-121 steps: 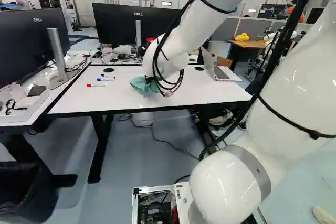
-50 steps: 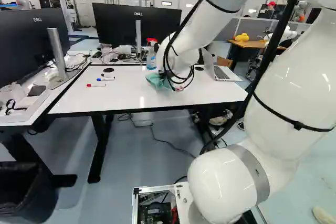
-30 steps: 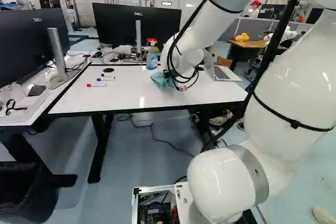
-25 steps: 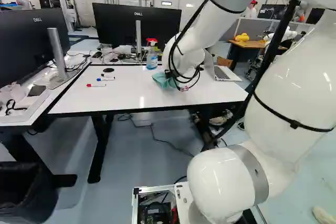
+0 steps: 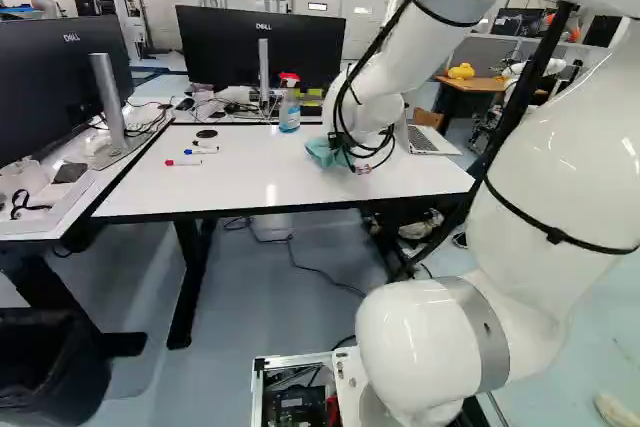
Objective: Clean the table with the green towel
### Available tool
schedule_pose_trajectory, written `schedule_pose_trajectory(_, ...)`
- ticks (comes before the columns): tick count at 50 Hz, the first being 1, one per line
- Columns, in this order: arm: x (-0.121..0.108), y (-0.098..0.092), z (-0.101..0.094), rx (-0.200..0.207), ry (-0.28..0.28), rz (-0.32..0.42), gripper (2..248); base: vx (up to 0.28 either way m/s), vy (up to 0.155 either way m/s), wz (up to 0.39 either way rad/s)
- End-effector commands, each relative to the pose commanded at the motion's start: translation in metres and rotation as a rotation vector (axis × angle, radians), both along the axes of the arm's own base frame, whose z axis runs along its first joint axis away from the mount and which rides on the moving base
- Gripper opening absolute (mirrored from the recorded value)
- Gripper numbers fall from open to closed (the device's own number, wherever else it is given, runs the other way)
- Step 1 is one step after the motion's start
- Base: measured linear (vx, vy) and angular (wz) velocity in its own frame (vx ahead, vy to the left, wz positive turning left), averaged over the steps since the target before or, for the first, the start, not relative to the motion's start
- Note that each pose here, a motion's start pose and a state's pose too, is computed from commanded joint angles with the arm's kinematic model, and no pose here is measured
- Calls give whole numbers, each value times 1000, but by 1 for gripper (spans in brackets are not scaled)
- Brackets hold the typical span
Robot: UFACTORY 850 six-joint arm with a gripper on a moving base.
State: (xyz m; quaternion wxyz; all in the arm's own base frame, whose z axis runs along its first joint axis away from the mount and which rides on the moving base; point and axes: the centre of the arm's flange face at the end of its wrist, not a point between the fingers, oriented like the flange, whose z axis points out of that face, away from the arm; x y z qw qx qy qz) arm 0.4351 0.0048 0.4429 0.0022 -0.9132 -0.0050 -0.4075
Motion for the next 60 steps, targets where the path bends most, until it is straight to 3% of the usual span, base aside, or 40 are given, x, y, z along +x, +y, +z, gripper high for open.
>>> schedule_pose_trajectory(60, 9, -94, 0, 0, -1, -208, 51, 0, 0, 0)
